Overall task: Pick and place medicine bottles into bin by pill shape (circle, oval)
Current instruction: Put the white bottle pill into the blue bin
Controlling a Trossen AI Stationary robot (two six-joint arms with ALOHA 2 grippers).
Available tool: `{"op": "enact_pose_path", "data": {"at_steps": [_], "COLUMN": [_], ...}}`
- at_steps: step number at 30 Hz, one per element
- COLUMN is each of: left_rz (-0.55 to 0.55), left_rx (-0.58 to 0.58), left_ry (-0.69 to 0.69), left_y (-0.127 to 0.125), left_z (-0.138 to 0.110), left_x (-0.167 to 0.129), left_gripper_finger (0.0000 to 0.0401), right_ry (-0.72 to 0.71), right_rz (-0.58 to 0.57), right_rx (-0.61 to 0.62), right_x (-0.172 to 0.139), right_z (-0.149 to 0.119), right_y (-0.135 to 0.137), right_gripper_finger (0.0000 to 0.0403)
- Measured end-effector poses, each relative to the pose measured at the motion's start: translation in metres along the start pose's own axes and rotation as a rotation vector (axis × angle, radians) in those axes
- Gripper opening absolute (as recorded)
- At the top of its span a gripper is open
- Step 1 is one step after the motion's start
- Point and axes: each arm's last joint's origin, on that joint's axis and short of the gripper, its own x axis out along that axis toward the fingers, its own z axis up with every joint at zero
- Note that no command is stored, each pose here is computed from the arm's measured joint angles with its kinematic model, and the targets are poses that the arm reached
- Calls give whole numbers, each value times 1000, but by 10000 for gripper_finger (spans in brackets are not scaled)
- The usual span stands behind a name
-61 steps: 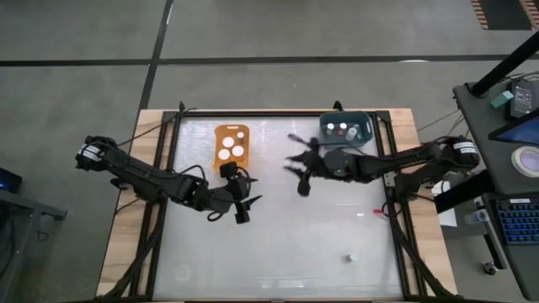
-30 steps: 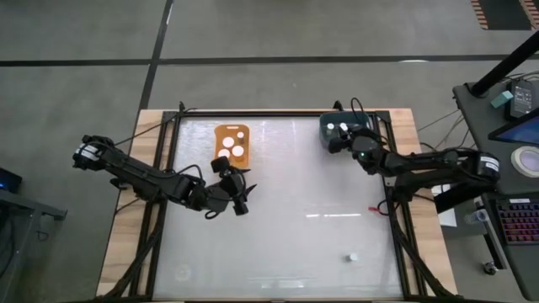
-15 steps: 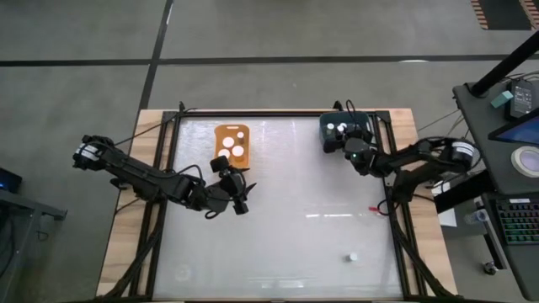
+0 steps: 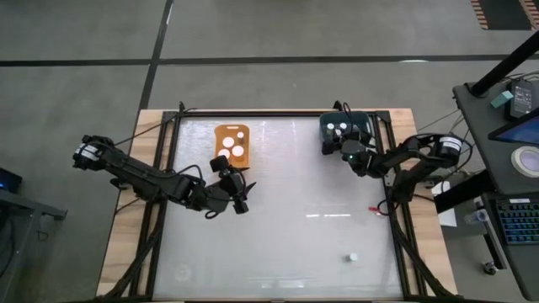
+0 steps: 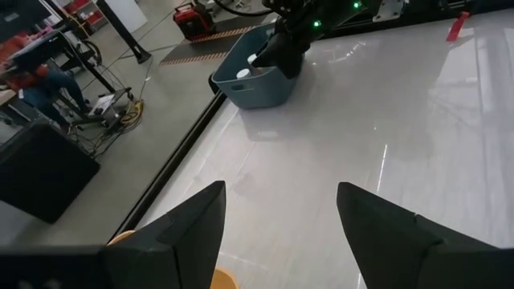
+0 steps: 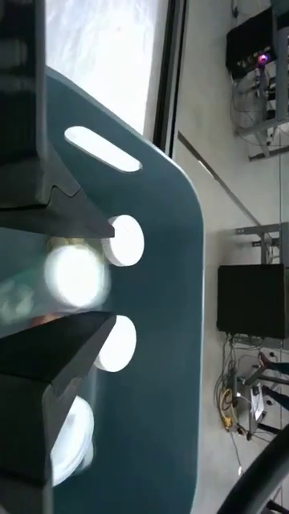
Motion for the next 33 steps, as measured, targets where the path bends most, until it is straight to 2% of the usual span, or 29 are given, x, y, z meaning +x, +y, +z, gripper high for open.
{"op": "enact_pose_path", "data": {"at_steps": [10,21,29,33], "left_rz": [0,-2,-4,-4], "left_rx": [-2,-14,-38,-40], "left_ry": [-3,-13,-32,-35], "left_y": [0,0,0,0], "left_z": [0,2,4,5], "left_x": [0,0,0,0], "left_gripper_finger": [223,223,223,223], "right_ry": [-6,-35,-59,0], "right_rz": [2,32,166,257], "right_rx": [-9,7,-4,-17], "right_x": [-1,-10,-42,-61], "right_z": [2,18,43,67], "right_y": [0,0,3,7], "right_gripper_finger": [197,201,201,201]}}
